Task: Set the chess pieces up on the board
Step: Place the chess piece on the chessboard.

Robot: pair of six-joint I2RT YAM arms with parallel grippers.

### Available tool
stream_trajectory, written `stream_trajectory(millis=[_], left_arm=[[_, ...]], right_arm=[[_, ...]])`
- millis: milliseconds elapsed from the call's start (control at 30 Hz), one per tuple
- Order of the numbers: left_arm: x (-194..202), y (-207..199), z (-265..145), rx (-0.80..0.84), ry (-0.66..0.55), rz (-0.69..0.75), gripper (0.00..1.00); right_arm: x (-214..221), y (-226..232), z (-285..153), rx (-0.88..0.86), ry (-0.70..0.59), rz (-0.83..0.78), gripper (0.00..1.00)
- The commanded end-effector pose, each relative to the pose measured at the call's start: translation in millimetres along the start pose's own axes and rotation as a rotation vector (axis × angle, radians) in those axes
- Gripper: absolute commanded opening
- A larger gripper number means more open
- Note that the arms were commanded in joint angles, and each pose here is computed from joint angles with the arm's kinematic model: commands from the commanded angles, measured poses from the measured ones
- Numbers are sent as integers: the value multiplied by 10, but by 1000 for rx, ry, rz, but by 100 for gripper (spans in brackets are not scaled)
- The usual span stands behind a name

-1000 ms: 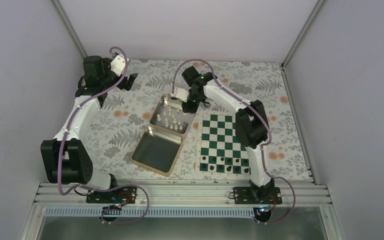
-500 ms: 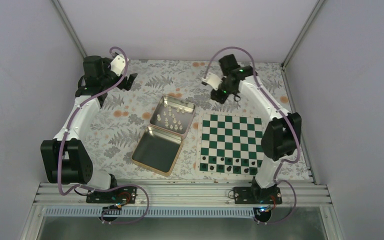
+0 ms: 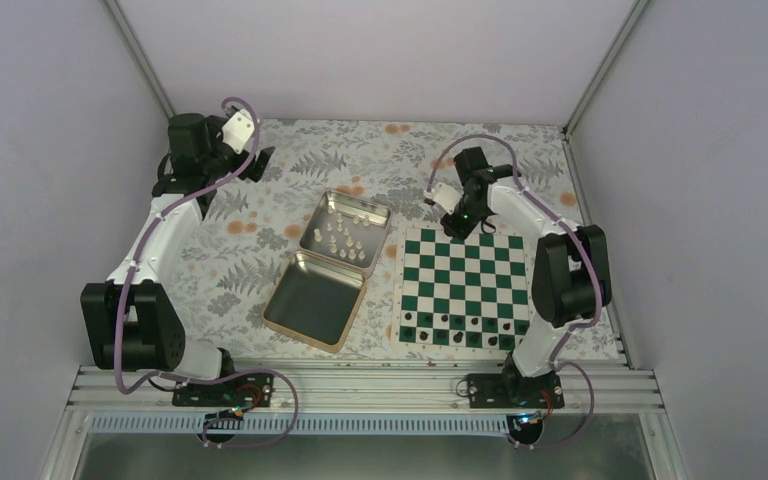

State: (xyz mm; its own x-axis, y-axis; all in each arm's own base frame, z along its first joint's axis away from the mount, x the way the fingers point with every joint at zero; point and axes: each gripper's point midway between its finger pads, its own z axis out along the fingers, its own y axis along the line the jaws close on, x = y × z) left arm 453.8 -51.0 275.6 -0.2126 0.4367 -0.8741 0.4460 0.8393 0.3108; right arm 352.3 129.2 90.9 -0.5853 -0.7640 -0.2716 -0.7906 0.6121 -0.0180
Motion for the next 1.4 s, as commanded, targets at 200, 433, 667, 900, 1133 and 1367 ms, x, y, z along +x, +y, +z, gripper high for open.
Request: stream_trajectory(millis=[200, 433, 667, 900, 1133, 1367], left_arm=[[-58, 28, -50, -31, -27, 19, 100], [-52, 20, -54, -31, -26, 21, 100], [-67, 11, -65, -28, -33, 24, 100], [-63, -1, -51, -19, -33, 22, 100], [-65, -18, -35, -6, -34, 18, 100], [-54, -17, -21, -2, -29, 13, 100]], right_arm=[[96, -369, 181, 98, 6, 84, 5], [94, -485, 263, 112, 36, 104, 5], [53, -506, 308, 99, 29, 107, 5], [107, -481, 357, 76, 32, 121, 5], [166, -429, 392, 53, 38, 126, 5], [196, -371, 450, 24, 36, 128, 5]])
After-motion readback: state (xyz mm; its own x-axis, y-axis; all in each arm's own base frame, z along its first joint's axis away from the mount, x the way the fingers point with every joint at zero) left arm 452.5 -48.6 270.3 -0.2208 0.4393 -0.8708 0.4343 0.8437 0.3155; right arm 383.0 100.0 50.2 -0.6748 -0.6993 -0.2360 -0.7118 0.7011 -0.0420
